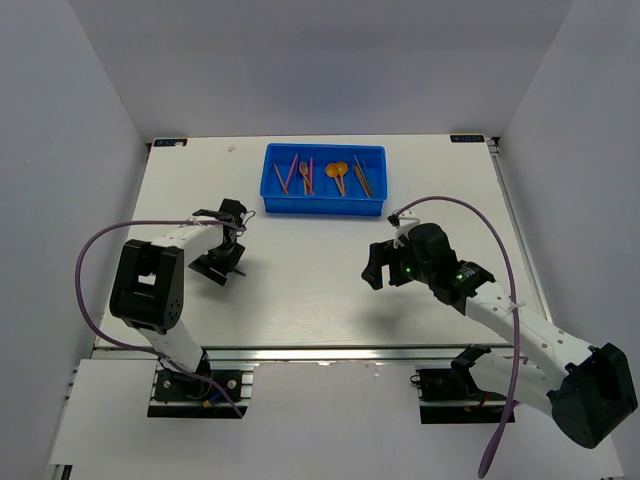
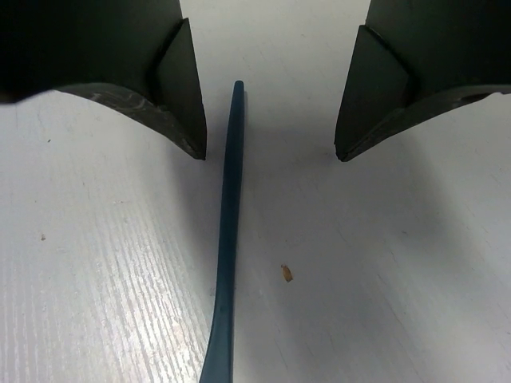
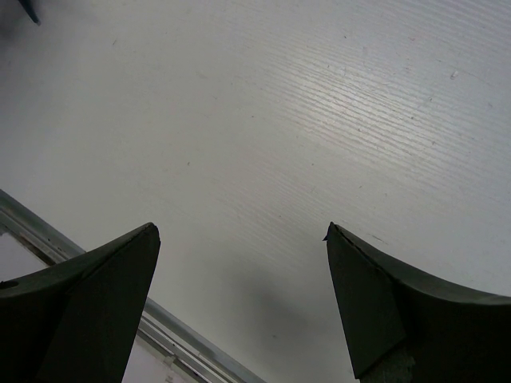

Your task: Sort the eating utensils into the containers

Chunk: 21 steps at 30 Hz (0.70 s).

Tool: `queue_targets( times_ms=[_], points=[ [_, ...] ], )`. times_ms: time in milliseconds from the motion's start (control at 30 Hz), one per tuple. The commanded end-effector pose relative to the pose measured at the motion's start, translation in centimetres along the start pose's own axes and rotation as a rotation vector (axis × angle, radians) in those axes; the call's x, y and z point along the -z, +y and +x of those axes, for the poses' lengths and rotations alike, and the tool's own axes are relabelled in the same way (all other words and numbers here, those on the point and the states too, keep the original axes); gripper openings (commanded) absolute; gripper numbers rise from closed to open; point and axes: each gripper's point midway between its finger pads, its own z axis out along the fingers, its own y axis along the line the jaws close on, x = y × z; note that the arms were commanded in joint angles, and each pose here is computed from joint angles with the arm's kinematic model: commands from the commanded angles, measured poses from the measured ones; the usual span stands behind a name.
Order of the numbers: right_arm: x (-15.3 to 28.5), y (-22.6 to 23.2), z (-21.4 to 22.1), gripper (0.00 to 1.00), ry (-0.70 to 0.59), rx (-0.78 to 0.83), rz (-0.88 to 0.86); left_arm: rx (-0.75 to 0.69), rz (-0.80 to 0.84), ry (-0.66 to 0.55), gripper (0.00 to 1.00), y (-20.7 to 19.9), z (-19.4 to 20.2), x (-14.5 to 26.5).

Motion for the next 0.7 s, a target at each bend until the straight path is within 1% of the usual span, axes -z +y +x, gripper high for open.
queue_targets(
  times_ms=[0, 67, 100, 133, 167, 200, 233, 300, 400, 433, 467, 533, 567, 600, 667],
  points=[
    [-0.3, 0.2, -0.7, 0.89, -0.036, 0.014, -0.018, 0.028, 0.027, -0.030, 0.74, -0.7, -0.8, 0.6],
    [-0.3, 0.2, -0.6, 0.89, -0.035, 0.015, -0.019, 0.024, 0.018, -0.026, 0.74, -0.6, -0.7, 0.5],
    [-0.3, 0.2, -0.6, 0.89, -0.035, 0.014, -0.017, 0.016, 0.000, -0.015, 0.69, -0.4, -0.4, 0.1],
    [-0.2, 0.2, -0.6, 0.89, -0.035, 0.017, -0.019, 0.003, -0.019, -0.003, 0.61, -0.1, 0.0, -0.2],
    [-0.2, 0.2, -0.6, 0.89, -0.036, 0.017, -0.018, -0.005, -0.024, 0.003, 0.61, -0.1, 0.2, -0.4],
    [-0.2, 0.2, -0.6, 0.89, -0.038, 0.017, -0.018, -0.007, -0.020, 0.008, 0.57, -0.2, 0.3, -0.6],
    [-0.1, 0.2, -0.5, 0.89, -0.038, 0.019, -0.018, -0.015, -0.027, 0.022, 0.49, 0.1, 0.8, -0.9],
    [-0.1, 0.1, -0.5, 0.89, -0.041, 0.020, -0.017, -0.025, -0.029, 0.031, 0.41, 0.1, 1.1, -1.2],
    [0.0, 0.1, -0.7, 0.89, -0.045, 0.021, -0.017, -0.032, -0.042, 0.052, 0.22, 0.7, 1.7, -1.7],
    [0.0, 0.2, -0.7, 0.89, -0.046, 0.023, -0.018, -0.030, -0.041, 0.055, 0.17, 0.8, 1.7, -1.8],
    [0.0, 0.2, -0.7, 0.89, -0.044, 0.021, -0.018, -0.036, -0.044, 0.056, 0.00, 1.4, 1.9, -1.9],
    [0.1, 0.2, -0.8, 0.89, -0.044, 0.022, -0.019, -0.039, -0.027, 0.037, 0.00, 1.5, 1.5, -1.7],
    [0.1, 0.2, -0.8, 0.89, -0.044, 0.024, -0.018, -0.071, -0.011, 0.022, 0.00, 1.6, 1.2, -1.5],
    [0.2, 0.3, -0.9, 0.89, -0.047, 0.024, -0.019, -0.083, 0.052, -0.023, 0.00, 0.5, 0.0, -0.6],
    [0.2, 0.2, -0.9, 0.89, -0.049, 0.024, -0.018, -0.121, 0.109, -0.101, 0.00, -0.5, -1.9, 1.0]
  ],
)
